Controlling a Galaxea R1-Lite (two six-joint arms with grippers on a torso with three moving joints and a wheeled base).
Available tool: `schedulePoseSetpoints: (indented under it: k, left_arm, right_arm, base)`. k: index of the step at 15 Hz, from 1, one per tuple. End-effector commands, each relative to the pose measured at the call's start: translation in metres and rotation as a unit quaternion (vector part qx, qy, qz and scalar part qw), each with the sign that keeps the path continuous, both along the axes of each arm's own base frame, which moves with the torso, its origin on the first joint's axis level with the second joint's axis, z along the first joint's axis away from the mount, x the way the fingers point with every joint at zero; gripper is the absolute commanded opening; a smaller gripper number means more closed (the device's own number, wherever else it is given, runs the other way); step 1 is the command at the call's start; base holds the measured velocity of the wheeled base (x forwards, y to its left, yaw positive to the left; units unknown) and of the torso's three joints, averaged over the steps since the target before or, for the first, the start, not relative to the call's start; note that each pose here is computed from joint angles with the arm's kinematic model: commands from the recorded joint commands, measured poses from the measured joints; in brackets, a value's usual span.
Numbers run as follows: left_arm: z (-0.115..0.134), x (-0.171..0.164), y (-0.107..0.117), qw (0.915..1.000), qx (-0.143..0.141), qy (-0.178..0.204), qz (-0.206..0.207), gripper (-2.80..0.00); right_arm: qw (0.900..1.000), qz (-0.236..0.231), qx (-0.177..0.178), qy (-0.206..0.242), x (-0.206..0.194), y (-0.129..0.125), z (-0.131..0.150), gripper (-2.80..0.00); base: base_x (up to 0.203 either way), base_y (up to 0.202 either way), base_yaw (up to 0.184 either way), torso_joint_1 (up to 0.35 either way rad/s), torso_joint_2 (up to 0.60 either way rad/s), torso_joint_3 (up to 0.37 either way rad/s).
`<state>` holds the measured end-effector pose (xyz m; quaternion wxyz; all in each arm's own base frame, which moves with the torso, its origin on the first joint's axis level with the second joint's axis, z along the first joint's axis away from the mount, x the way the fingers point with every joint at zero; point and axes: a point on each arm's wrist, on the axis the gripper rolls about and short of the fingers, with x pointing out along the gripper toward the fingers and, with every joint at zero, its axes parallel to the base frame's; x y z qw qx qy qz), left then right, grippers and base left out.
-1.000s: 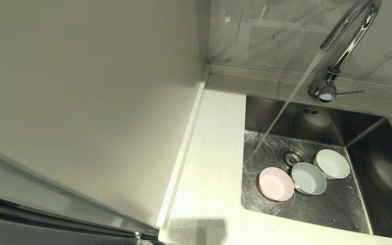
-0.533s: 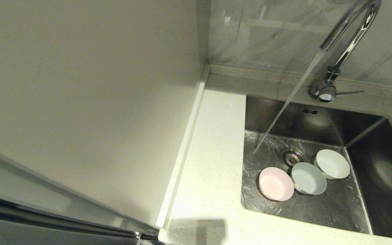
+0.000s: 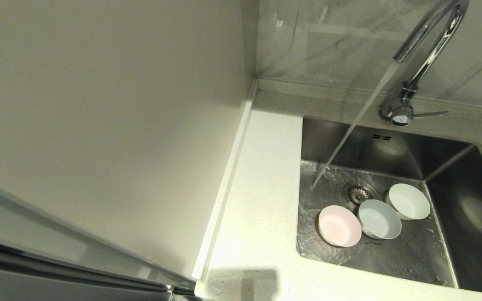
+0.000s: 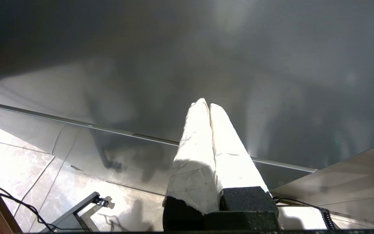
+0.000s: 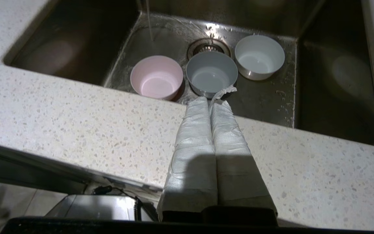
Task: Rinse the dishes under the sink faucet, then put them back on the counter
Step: Wait for the water to rinse the bowl
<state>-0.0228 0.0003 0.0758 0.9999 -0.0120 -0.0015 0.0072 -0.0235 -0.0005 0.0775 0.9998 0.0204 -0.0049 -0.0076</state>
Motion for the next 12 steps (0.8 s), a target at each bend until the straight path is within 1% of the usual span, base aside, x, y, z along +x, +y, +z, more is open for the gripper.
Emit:
schedulePoseSetpoints:
  k: [1, 12]
  left_arm:
    - [0.0000, -0.0002, 0.0000, 1.0000, 0.000, -0.002, 0.000, -2.80]
    - [0.0000, -0.0002, 0.0000, 1.0000, 0.000, -0.002, 0.000, -2.80]
  right_arm:
    - [1.000, 0.000, 0.000, 0.002, 0.0007, 0.0000, -0.0009, -2.80]
    - [1.000, 0.001, 0.000, 0.000, 0.0006, 0.0000, -0.0008, -2.80]
  base:
    - [0.000, 0.000, 0.000, 0.000, 0.00, 0.000]
    - [0.000, 0.000, 0.000, 0.000, 0.00, 0.000]
